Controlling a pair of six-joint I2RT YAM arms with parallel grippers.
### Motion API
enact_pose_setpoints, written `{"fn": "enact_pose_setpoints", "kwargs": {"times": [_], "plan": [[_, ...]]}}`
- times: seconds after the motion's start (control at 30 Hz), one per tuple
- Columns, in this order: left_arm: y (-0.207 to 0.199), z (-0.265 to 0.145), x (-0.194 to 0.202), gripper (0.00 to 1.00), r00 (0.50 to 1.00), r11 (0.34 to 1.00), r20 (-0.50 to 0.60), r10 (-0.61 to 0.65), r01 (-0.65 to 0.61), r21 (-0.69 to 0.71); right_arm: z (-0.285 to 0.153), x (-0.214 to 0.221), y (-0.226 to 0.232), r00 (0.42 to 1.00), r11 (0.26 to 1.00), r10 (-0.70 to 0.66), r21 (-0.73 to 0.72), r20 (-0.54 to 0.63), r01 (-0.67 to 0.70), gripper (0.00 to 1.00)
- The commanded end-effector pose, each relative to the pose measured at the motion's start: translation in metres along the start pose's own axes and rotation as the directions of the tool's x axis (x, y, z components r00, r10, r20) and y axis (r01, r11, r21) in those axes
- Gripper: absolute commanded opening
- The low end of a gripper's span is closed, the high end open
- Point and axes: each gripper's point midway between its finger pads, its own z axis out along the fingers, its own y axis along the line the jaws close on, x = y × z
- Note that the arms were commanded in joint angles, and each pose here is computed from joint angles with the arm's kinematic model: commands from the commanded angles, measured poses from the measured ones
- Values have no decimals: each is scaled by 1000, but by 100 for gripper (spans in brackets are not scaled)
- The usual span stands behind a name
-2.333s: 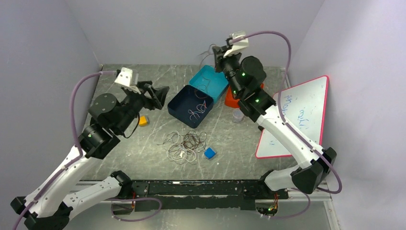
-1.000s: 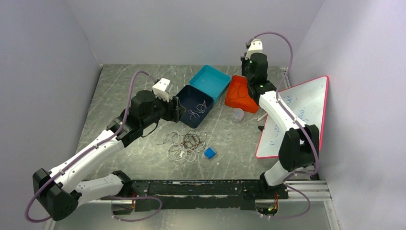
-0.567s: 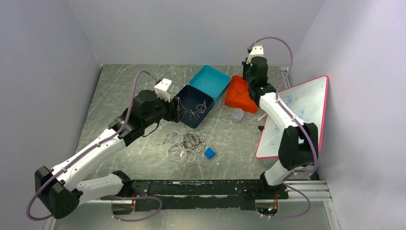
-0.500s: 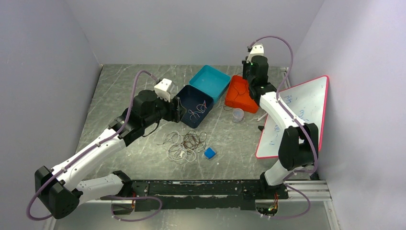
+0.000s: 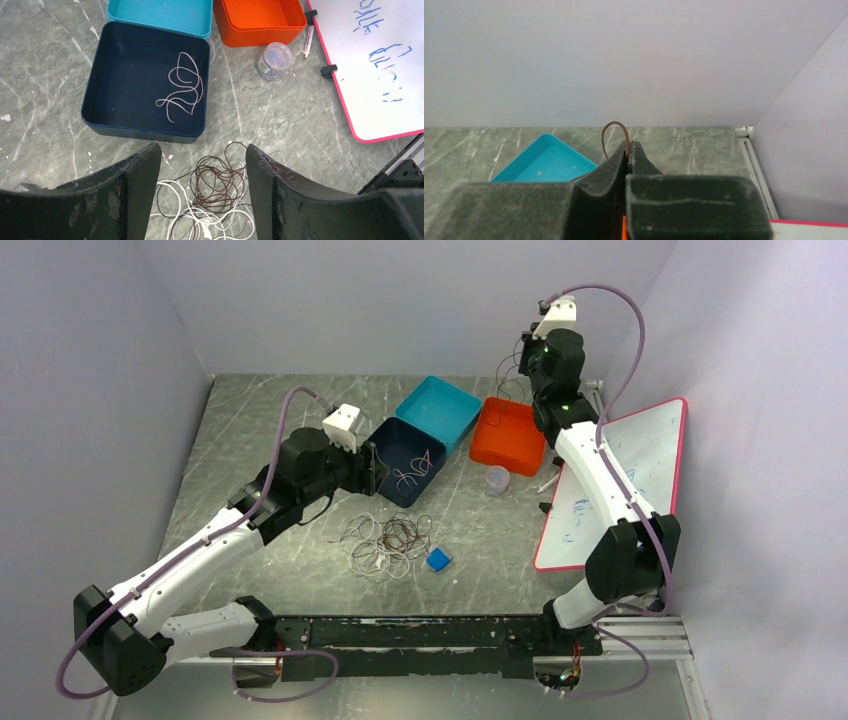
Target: Untangle the cables
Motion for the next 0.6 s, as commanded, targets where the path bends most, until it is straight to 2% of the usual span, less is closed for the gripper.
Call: {"fn": "enact_pose_setpoints", "kwargs": {"times": [0.0,0.43,0.57], "plan": [[1,1,5,67,1000,1000,-15,-7,7,5,2,6,-15,1000,999,-15,51,-16,16,0],[2,0,16,67,999,1000,-36,-24,24,7,23,126,-13,975,999,4,38,-222,4,0],[4,2,20,66,999,1000,-49,-23,23,-3,25,146,-5,962,1000,15,1,-272,-16,0]]}}
